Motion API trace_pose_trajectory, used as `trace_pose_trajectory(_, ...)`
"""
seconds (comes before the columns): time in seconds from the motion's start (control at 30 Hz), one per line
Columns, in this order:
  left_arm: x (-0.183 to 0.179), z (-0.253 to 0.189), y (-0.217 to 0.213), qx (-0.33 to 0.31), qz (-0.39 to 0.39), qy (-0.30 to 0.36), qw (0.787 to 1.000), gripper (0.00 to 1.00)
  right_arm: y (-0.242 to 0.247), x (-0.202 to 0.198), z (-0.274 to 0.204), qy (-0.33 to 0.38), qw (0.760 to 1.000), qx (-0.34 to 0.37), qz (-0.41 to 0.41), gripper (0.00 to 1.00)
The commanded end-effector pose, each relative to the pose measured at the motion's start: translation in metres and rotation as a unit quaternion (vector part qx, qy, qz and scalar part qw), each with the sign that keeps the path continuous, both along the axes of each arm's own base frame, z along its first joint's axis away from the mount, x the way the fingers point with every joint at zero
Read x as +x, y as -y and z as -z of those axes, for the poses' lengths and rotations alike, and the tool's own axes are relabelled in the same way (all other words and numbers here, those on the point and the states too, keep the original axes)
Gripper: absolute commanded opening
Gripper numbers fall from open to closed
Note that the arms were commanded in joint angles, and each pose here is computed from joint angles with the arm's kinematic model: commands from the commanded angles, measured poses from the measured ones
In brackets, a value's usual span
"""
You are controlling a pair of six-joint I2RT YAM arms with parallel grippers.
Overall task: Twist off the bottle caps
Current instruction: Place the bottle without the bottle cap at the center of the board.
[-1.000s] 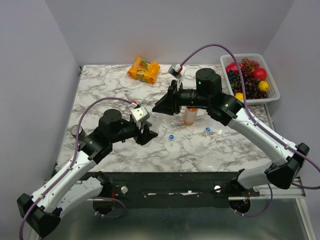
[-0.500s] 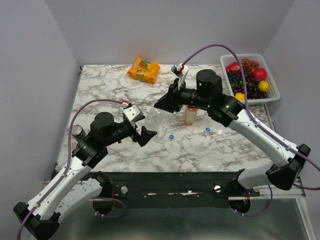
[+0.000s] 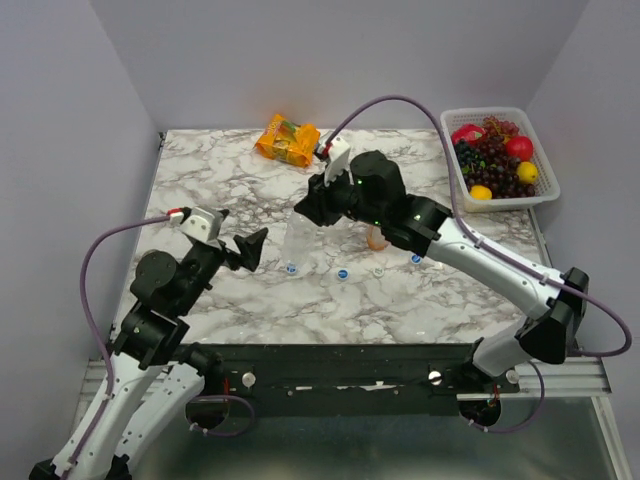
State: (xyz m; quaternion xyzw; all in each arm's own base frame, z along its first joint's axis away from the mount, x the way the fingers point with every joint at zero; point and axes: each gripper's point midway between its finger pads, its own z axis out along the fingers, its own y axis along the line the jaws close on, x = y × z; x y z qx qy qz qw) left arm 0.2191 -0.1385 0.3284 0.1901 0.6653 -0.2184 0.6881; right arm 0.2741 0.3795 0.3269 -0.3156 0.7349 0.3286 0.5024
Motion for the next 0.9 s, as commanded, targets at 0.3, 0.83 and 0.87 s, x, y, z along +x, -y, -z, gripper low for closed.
trace_pose_trajectory(0.3,0.020,0.001,-0.053,-0.028,-0.149,-0.009,0.988,0.99,-0.045,0.079,0.023,0.071,0.990,-0.036,0.120,0.01)
trace_pose_trajectory(0.83,0.024,0.008,-0.046,-0.018,-0.134,-0.021,0.991,0.99,-0.074,0.114,0.075,0.067,0.985,-0.075,0.141,0.01)
trace_pose_trajectory(0.87,0.023,0.008,-0.045,-0.018,-0.133,-0.022,0.991,0.99,-0.074,0.116,0.080,0.064,0.985,-0.077,0.141,0.01)
